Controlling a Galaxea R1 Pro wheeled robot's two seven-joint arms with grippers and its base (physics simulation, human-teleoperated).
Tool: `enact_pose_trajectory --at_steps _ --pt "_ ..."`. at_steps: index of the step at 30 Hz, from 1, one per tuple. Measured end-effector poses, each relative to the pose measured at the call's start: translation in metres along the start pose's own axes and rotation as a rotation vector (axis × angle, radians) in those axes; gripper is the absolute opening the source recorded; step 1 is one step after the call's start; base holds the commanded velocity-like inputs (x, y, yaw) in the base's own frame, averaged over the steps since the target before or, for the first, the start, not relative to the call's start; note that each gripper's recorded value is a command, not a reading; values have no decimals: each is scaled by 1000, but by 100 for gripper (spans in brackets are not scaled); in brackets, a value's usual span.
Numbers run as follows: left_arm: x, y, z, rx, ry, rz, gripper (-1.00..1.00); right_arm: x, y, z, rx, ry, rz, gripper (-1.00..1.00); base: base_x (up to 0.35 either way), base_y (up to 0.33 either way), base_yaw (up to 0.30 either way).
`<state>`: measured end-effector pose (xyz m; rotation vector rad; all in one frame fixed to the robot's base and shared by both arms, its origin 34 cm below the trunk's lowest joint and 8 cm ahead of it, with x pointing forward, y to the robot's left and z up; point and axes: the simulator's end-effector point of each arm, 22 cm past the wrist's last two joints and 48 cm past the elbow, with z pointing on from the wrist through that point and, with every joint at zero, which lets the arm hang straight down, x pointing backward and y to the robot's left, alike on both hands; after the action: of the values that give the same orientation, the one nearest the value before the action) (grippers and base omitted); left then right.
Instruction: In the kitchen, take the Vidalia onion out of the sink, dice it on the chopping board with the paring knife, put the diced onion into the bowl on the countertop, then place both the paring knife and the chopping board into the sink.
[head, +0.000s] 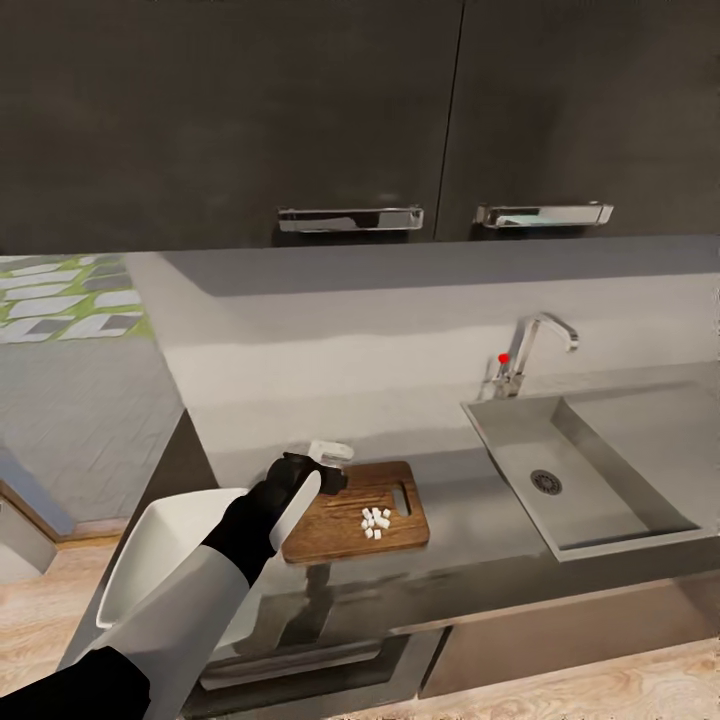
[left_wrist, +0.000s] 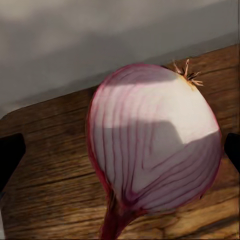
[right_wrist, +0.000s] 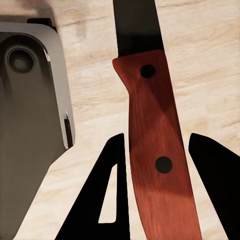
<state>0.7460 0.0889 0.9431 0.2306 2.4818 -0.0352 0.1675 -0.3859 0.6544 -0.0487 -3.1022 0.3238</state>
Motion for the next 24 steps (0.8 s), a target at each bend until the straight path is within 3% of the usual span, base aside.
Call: enact_pose_trajectory --at_steps 18,24 --pt "-6 -2 -3 4 -14 -1 100 0 0 0 0 0 0 -100 -10 0 0" --pt "-43 -10 -26 29 -113 -8 100 0 1 0 -2 -2 -1 -100 0 0 0"
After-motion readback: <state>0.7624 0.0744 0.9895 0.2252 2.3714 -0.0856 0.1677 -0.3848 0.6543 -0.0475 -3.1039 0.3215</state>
